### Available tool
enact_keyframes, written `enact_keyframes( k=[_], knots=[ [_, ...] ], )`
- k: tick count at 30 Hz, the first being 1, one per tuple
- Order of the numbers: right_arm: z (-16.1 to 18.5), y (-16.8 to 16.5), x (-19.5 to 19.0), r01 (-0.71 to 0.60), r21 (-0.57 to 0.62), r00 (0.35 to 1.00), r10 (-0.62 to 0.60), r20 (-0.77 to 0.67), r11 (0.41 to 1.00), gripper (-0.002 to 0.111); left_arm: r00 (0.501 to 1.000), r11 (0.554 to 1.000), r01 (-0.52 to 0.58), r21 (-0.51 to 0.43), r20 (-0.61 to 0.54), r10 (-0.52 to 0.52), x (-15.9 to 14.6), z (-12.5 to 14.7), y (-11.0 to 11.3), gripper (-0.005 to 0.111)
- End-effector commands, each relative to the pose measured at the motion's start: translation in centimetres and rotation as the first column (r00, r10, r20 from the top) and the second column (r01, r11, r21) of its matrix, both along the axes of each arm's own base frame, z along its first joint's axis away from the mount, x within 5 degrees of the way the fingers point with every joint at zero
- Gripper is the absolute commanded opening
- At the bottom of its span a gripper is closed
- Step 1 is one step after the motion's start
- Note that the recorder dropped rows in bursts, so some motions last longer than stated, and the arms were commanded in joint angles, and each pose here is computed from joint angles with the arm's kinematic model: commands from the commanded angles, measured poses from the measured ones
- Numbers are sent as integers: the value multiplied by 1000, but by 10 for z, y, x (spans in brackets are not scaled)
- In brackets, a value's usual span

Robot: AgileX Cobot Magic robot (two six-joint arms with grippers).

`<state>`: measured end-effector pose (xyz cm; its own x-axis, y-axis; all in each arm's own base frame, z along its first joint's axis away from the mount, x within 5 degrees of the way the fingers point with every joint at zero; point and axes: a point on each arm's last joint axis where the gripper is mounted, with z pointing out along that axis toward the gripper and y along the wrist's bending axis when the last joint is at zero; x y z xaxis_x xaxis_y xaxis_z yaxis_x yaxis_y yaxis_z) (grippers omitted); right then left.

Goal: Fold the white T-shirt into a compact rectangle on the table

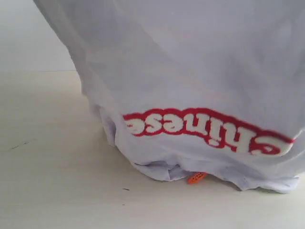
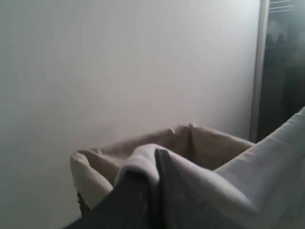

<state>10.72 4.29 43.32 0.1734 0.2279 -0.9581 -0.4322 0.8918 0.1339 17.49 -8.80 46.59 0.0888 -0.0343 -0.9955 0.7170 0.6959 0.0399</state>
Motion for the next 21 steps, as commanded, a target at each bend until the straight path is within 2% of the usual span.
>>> enact_keyframes(
  k=[1,4,9,14,18,21],
  knots=[
    [-50,9,8,-79,-10,983,76,-164,997,0,989,999,22,44,-144,-15,5,-53,-2,0],
    [-86,13,23,-80,-36,954,66,-293,996,0,973,999,28,42,-230,-18,17,-89,-5,0],
    [-120,18,47,-80,-122,908,22,-418,989,0,962,996,92,-13,-258,-93,34,-125,-14,0],
    [-130,10,83,99,-188,868,-178,-464,977,0,948,986,147,-78,-273,-163,65,-150,-24,0],
    [-125,15,109,116,-215,856,-207,-473,970,0,937,958,216,-189,-236,-258,92,-160,-37,0],
    [-113,16,124,145,-236,867,-238,-438,961,0,923,946,254,-202,-243,-300,115,-164,-56,0]
  ],
)
